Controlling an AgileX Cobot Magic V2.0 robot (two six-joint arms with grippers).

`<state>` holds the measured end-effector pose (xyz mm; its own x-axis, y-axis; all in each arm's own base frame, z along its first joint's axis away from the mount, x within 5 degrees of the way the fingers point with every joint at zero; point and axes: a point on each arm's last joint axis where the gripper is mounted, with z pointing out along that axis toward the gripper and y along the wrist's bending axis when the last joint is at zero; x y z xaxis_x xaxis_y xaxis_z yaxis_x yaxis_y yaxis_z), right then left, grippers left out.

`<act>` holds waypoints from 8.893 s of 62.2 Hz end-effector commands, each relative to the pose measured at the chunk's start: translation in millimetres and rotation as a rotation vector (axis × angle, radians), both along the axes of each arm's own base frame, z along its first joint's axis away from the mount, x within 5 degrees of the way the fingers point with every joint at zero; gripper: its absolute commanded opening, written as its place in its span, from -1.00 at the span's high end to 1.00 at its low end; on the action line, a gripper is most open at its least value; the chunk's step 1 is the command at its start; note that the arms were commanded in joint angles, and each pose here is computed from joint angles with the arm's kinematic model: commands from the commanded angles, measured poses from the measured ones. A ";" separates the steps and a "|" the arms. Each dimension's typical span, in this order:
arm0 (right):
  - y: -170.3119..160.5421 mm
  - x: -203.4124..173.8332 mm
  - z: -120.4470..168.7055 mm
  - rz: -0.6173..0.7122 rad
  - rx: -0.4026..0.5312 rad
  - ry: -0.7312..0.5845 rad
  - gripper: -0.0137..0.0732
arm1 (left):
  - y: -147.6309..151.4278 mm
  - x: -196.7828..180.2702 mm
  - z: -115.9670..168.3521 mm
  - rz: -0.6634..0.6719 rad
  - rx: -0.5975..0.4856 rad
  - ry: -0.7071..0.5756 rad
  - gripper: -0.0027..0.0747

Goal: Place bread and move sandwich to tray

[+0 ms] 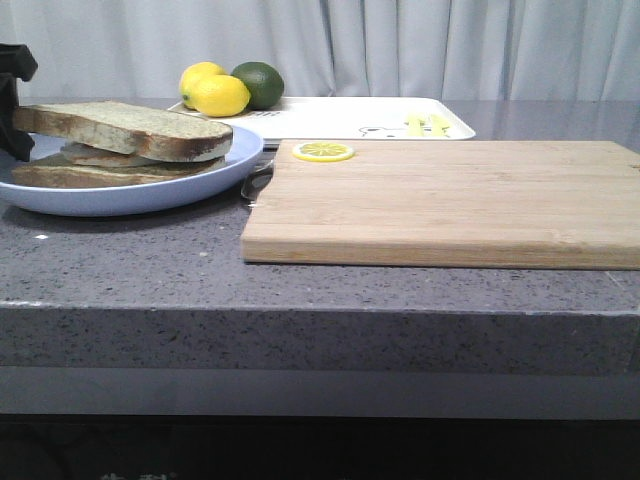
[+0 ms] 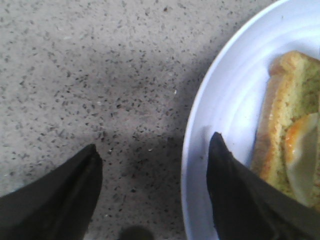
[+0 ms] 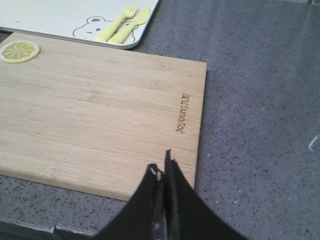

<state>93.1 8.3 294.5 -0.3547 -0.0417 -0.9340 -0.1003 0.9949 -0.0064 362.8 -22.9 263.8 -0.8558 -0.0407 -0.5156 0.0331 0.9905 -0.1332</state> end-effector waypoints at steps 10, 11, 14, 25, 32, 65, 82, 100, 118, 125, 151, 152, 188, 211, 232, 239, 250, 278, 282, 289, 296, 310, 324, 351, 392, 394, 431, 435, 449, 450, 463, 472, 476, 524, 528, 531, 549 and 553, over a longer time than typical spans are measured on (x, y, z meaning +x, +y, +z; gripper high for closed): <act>-1.2 2.3 15.0 -0.016 0.006 -0.108 0.94 | -5.0 3.2 20.7 0.001 -0.014 -0.094 0.31; -1.2 2.3 15.0 -0.016 0.006 -0.108 0.94 | -5.0 3.2 20.7 0.001 -0.014 -0.094 0.36; -1.2 2.3 15.0 -0.016 0.006 -0.108 0.94 | -5.0 3.5 20.1 0.001 -0.014 -0.092 0.54; -1.2 2.3 15.0 -0.016 0.006 -0.108 0.94 | -5.0 3.7 20.3 0.001 -0.013 -0.096 0.98; -1.2 2.3 15.0 -0.016 0.006 -0.107 0.94 | -3.9 3.8 20.8 -0.004 -0.008 -0.095 0.97; -1.2 2.2 14.8 -0.015 0.006 -0.105 0.94 | 45.1 5.8 96.1 -0.002 -0.391 -0.167 0.98; -1.1 2.2 14.7 -0.015 0.006 -0.104 0.94 | 22.7 20.6 114.8 -0.073 -0.425 -0.230 0.98; -1.1 2.1 14.4 -0.015 0.006 -0.100 0.94 | -31.2 76.7 118.6 -0.154 -0.501 -0.245 0.98; -1.0 2.5 13.0 -0.014 0.006 -0.094 0.94 | -69.1 131.6 99.5 -0.248 -0.563 -0.210 0.98; -1.0 2.5 12.9 -0.014 0.006 -0.093 0.94 | -71.3 145.7 85.2 -0.262 -0.574 -0.199 0.98; -1.1 2.7 13.2 -0.015 0.006 -0.096 0.94 | -81.8 172.5 50.2 -0.305 -0.627 -0.278 0.98; -1.1 2.9 13.2 -0.015 0.006 -0.095 0.94 | -83.5 173.1 50.2 -0.312 -0.629 -0.290 0.98; -1.2 8.4 10.4 -0.015 0.006 -0.068 0.94 | -98.1 191.0 52.9 -0.313 -0.498 -0.594 0.98; -1.2 8.4 10.6 -0.016 0.006 -0.070 0.94 | -109.1 192.5 55.7 -0.311 -0.478 -0.663 0.97; -1.2 8.4 10.6 -0.016 0.006 -0.070 0.94 | -122.7 195.1 34.6 -0.346 -0.427 -0.623 0.52; -1.2 8.4 10.6 -0.016 0.006 -0.070 0.94 | -122.4 195.6 34.9 -0.342 -0.424 -0.630 0.23; -1.2 8.4 10.6 -0.016 0.006 -0.070 0.94 | -112.4 196.3 42.4 -0.330 -0.421 -0.655 0.11; -1.3 8.5 10.8 -0.016 0.006 -0.073 0.94 | -82.9 165.2 104.2 -0.453 -0.451 -0.717 0.53; -1.3 8.5 10.8 -0.016 0.006 -0.073 0.94 | -84.6 161.4 110.6 -0.465 -0.488 -0.722 0.73; -1.3 8.5 10.8 -0.016 0.006 -0.073 0.94 | -89.4 154.4 119.1 -0.499 -0.586 -0.716 0.97; -1.3 8.5 10.8 -0.016 0.006 -0.073 0.94 | -92.8 146.6 128.5 -0.535 -0.659 -0.709 0.98; -1.2 8.5 10.8 -0.016 0.006 -0.072 0.94 | -94.3 123.4 155.7 -0.617 -0.644 -0.701 0.98; -1.3 8.5 10.8 -0.016 0.006 -0.072 0.94 | -95.6 98.9 176.8 -0.709 -0.619 -0.665 0.98; -1.0 8.1 9.5 -0.013 0.006 -0.057 0.94 | -102.8 73.8 199.3 -0.642 -0.775 -0.506 0.98; -1.0 8.1 9.6 -0.013 0.006 -0.058 0.94 | -106.8 -46.5 312.3 -0.717 -0.812 -0.677 0.98; -1.0 8.1 9.6 -0.013 0.006 -0.058 0.94 | -105.3 -53.5 317.4 -0.718 -0.800 -0.694 0.98; -1.0 8.1 9.6 -0.013 0.006 -0.058 0.94 | -53.6 -156.3 354.7 -0.355 -0.387 -0.744 0.98; -1.0 8.1 9.6 -0.013 0.006 -0.058 0.94 | -42.7 -170.3 341.3 -0.283 -0.296 -0.692 0.98; -1.0 8.1 9.6 -0.013 0.006 -0.058 0.94 | -3.6 -227.8 292.0 -0.084 -0.001 -0.624 0.98; -1.0 8.1 9.6 -0.013 0.006 -0.058 0.94 | -2.6 -229.2 286.2 -0.080 0.007 -0.613 0.98; -1.0 8.1 9.6 -0.013 0.006 -0.058 0.94 | 12.0 -288.9 248.3 -0.050 0.047 -0.682 0.98; -1.0 8.1 9.6 -0.013 0.006 -0.058 0.94 | 17.4 -321.4 212.1 -0.051 0.048 -0.671 0.98; -1.0 8.1 9.6 -0.013 0.006 -0.058 0.94 | 20.6 -338.8 196.8 -0.048 0.047 -0.696 0.98; -1.0 8.1 9.6 -0.013 0.006 -0.058 0.94 | 20.8 -346.1 96.8 -0.024 -0.014 -1.154 0.98; -1.0 8.1 9.6 -0.013 0.006 -0.058 0.94 | 20.3 -343.2 91.4 -0.025 -0.011 -1.134 0.98; -1.0 8.1 9.6 -0.013 0.006 -0.058 0.94 | 20.0 -341.5 88.0 -0.026 -0.009 -1.123 0.98; -1.0 8.1 9.6 -0.013 0.006 -0.058 0.94 | 19.6 -338.7 81.3 -0.029 -0.005 -1.090 0.98; -1.0 8.1 9.6 -0.013 0.006 -0.058 0.94 | 19.3 -337.7 79.3 -0.029 -0.007 -1.084 0.98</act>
